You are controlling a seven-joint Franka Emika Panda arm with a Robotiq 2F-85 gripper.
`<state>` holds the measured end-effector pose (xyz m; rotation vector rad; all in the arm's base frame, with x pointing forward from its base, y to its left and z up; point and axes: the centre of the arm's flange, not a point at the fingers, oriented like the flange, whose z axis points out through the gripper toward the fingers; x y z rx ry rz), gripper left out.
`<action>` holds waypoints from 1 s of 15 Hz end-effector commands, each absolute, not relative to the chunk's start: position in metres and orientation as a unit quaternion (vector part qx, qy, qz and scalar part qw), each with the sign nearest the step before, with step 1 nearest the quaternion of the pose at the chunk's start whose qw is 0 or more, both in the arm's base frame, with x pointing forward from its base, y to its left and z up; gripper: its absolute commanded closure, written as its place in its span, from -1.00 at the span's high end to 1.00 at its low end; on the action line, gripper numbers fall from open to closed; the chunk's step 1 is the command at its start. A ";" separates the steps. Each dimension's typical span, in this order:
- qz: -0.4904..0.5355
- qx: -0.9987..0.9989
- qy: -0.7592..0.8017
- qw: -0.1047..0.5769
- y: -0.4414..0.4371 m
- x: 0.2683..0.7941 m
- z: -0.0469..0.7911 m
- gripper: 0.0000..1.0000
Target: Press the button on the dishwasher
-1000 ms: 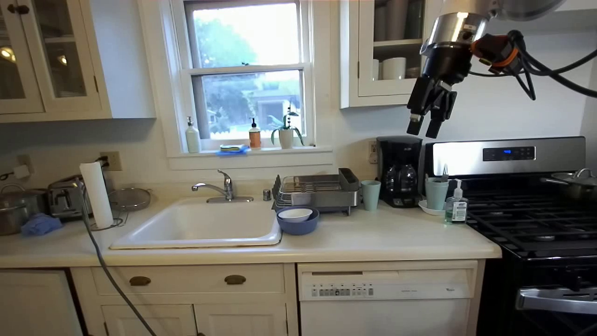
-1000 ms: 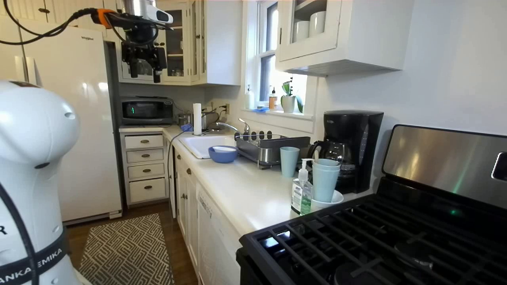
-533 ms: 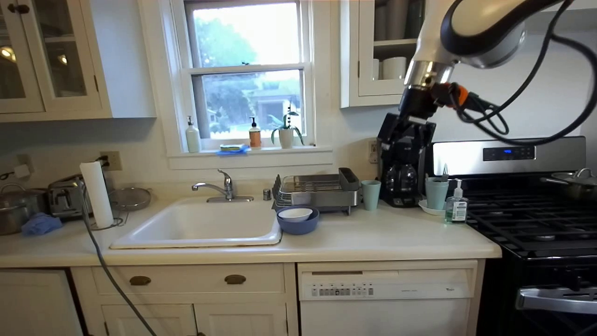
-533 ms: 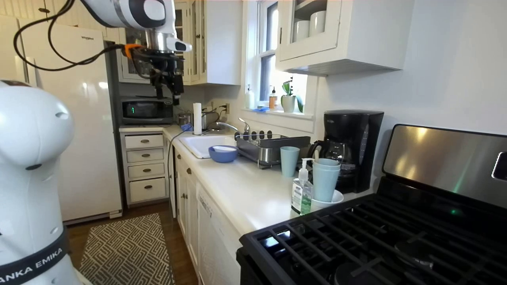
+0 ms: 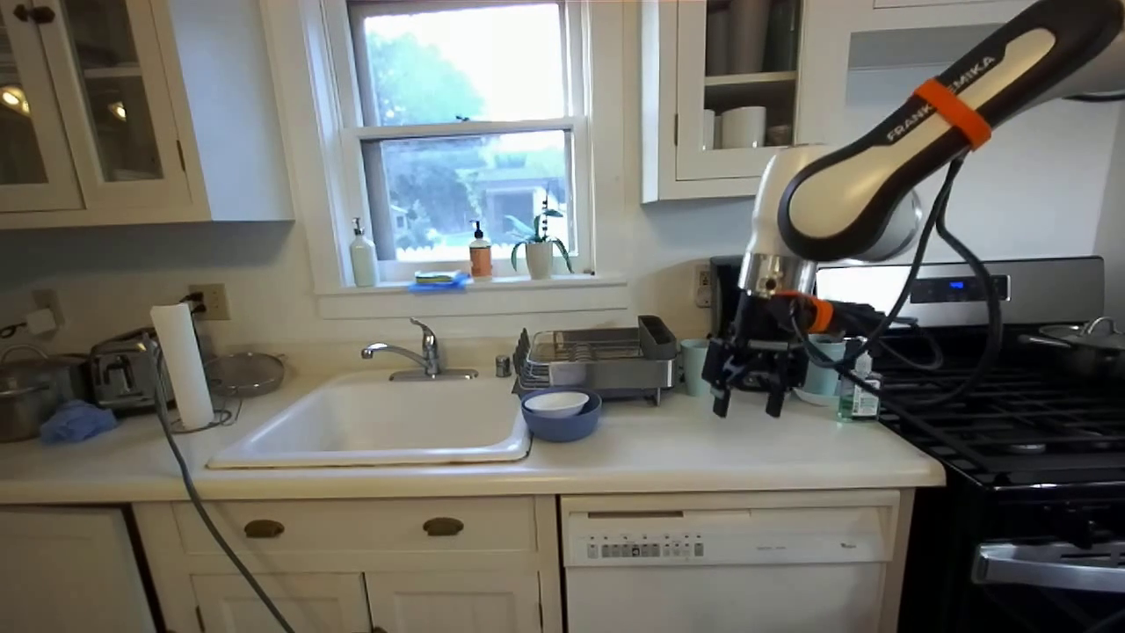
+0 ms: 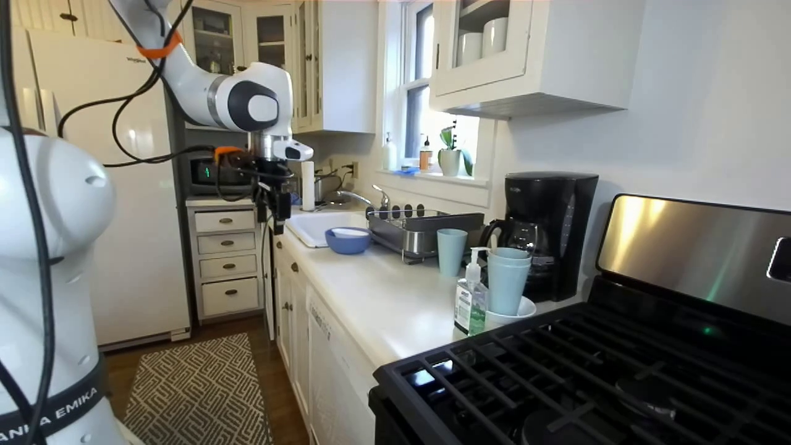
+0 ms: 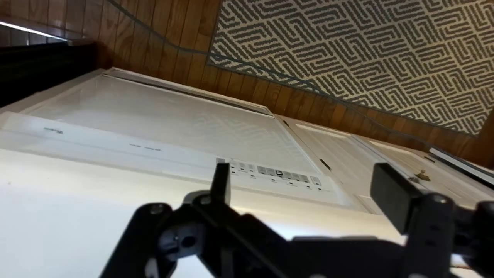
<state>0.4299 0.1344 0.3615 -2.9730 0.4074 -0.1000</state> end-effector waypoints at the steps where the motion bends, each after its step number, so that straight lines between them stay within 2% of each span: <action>1: -0.020 -0.983 0.168 0.070 0.143 0.425 0.314 0.24; 8: -0.055 -0.975 0.202 0.070 0.163 0.419 0.236 -0.78; 10: -0.059 -0.972 0.214 0.074 0.168 0.416 0.215 -1.00; 15: -0.056 -0.963 0.251 0.083 0.175 0.414 0.163 -1.00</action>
